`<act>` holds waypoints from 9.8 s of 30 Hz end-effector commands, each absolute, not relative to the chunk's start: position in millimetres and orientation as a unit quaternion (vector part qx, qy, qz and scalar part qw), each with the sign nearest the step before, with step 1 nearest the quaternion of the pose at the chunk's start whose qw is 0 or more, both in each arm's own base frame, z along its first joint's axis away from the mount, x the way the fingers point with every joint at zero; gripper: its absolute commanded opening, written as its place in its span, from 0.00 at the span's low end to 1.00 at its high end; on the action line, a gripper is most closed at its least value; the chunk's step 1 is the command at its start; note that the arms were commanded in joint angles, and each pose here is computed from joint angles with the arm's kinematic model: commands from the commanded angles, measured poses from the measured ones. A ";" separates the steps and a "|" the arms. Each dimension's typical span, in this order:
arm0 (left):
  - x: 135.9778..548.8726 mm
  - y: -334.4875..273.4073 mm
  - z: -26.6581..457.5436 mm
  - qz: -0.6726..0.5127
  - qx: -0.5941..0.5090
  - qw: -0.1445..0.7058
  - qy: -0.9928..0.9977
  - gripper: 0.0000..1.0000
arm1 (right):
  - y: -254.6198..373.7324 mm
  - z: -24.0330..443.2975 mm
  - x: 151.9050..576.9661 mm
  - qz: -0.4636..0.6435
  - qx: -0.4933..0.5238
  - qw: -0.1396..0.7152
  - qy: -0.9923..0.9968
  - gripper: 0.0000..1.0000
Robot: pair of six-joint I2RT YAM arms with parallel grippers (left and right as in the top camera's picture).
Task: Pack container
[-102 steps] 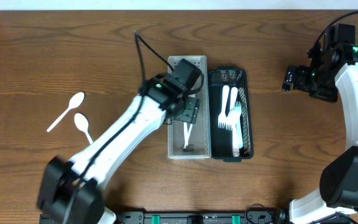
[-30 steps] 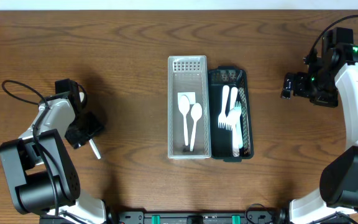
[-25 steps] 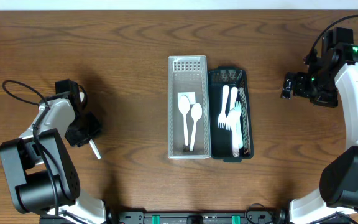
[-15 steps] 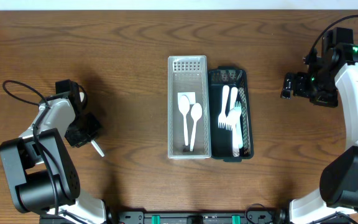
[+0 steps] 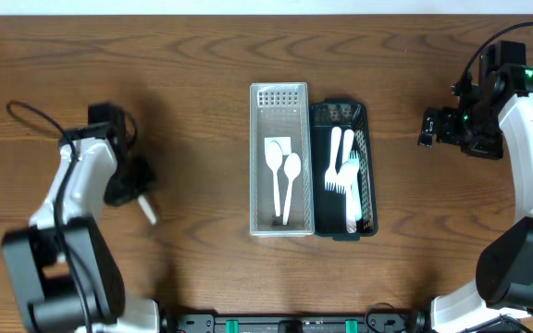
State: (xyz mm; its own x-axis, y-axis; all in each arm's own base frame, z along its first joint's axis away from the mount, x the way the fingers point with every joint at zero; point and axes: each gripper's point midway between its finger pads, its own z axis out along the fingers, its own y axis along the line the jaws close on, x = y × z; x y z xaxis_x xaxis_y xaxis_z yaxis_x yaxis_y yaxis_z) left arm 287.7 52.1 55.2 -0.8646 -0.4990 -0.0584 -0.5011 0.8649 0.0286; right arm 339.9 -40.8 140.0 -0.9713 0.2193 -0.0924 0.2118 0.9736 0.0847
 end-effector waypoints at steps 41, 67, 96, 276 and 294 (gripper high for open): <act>314.7 -207.5 114.3 -0.033 0.132 0.162 0.977 0.40 | -32.8 138.7 339.9 0.051 0.099 0.048 0.993 0.99; 319.1 147.7 160.3 0.098 -0.380 0.186 0.901 0.68 | -33.2 138.2 340.2 0.050 0.097 0.049 0.993 0.99; 386.1 134.0 63.0 0.082 0.228 0.127 0.962 0.98 | -32.0 137.6 332.5 0.051 0.096 0.033 0.993 0.99; 238.7 -4.9 230.5 -0.022 -0.118 0.530 0.839 0.98 | 11.2 262.8 255.5 -0.004 -0.023 0.495 0.869 0.99; 206.1 1.3 171.3 0.009 -0.071 0.506 0.860 0.98 | 27.1 138.7 217.1 0.053 -0.032 0.459 0.887 0.99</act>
State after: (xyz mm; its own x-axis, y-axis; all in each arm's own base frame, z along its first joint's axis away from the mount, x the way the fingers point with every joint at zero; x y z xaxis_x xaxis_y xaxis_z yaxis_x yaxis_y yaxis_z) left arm 207.8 -0.7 171.2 -0.4758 -0.1305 -0.8698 -0.1306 0.9884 -0.0769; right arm 218.8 15.7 143.6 -0.5700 -0.0311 -0.8210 -0.0677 0.9977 0.0092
